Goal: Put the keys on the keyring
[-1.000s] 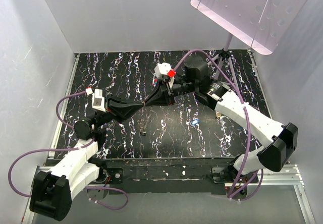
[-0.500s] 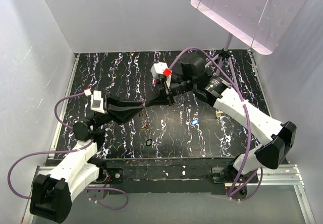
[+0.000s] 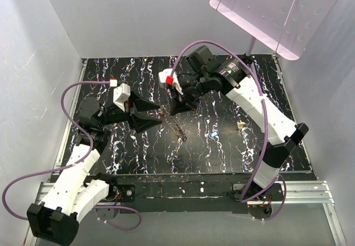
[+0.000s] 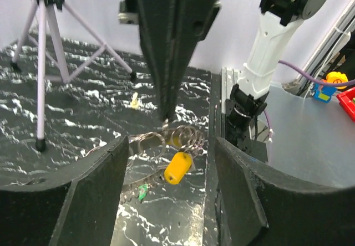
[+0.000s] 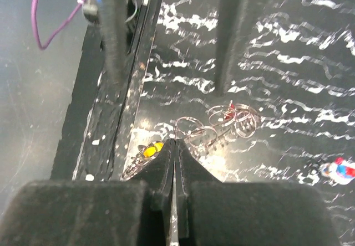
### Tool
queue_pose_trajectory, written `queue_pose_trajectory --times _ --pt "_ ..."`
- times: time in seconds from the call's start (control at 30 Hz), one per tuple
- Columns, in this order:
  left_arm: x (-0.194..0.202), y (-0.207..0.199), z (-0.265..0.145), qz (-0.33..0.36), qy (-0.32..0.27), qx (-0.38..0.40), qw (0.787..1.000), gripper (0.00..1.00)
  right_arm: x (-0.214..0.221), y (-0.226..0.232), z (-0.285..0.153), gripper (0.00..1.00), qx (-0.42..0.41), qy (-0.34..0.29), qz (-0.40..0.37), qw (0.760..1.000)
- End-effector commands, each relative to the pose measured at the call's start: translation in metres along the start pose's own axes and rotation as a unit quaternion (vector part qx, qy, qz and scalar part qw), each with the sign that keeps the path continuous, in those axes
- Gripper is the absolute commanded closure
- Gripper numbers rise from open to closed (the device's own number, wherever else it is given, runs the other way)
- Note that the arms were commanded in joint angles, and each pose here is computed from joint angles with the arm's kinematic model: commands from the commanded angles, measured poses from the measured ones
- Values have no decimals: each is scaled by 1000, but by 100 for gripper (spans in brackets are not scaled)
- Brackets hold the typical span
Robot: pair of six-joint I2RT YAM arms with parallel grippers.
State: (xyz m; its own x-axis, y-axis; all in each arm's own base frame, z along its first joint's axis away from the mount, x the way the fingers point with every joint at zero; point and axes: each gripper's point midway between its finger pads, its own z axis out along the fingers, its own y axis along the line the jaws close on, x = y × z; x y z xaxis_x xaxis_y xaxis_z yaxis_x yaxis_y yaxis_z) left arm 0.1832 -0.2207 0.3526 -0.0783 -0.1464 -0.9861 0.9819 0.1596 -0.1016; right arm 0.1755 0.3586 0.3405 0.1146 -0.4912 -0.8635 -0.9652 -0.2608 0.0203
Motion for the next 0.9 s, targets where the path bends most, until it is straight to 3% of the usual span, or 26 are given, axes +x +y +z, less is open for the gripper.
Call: queue_pose_trajectory --times 0.0,0.47,0.87 --pt "23 5 0 -32 46 -1 998 41 13 17 -9 99 -14 37 -3 999" --pt "26 -2 28 -46 32 44 997 55 11 10 -3 99 -9 33 22 999" --pt "43 5 35 -39 58 25 997 66 8 9 -2 99 -11 27 30 999"
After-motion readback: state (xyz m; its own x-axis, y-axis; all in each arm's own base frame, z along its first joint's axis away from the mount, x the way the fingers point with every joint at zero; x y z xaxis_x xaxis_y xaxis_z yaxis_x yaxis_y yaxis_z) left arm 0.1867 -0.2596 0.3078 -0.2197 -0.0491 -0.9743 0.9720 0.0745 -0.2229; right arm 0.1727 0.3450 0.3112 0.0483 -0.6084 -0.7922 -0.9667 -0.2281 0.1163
